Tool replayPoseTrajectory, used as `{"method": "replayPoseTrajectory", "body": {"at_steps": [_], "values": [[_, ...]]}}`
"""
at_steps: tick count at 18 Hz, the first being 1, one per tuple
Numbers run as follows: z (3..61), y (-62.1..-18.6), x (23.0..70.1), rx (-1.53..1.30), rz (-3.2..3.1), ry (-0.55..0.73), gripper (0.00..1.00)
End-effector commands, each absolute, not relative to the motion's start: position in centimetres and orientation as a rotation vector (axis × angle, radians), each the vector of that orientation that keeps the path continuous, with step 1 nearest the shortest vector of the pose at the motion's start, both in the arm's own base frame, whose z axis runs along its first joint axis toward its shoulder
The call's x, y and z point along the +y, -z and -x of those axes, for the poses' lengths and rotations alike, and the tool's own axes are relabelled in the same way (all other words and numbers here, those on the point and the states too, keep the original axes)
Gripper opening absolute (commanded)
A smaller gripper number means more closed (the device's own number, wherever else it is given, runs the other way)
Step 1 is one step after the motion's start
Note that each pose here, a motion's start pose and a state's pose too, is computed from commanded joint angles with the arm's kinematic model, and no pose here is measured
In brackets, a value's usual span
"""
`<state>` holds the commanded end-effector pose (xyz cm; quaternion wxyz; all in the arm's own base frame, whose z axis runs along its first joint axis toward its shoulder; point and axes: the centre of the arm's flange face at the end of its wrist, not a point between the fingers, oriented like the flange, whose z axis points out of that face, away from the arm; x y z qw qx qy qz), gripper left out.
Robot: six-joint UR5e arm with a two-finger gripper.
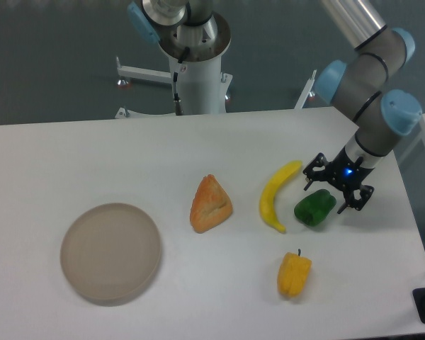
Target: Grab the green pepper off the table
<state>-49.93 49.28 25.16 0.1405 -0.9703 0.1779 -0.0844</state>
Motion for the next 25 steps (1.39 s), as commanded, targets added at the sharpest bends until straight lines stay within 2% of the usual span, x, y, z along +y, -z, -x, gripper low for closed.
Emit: {"method": "replayPoseTrajectory", "body": {"at_steps": [2, 3, 4, 7, 14, 18, 21, 25], "values": [[50.0, -25.3, 49.3, 0.517, 2.800, 0.233, 0.57], [50.2, -25.6, 49.4, 0.519, 2.797, 0.221, 0.43], [50.2, -25.7, 49.5, 0.524, 2.795, 0.214, 0.34], [50.3, -26.0, 49.7, 0.526, 2.793, 0.204, 0.20], [50.5, -29.2, 50.0, 0.543, 2.789, 0.122, 0.18], [47.9, -33.9, 52.5, 0.669, 2.859, -0.033, 0.18], [45.0, -35.8, 55.4, 0.799, 2.931, -0.164, 0.18], [44.4, -37.2, 57.1, 0.835, 2.933, -0.230, 0.18]]}}
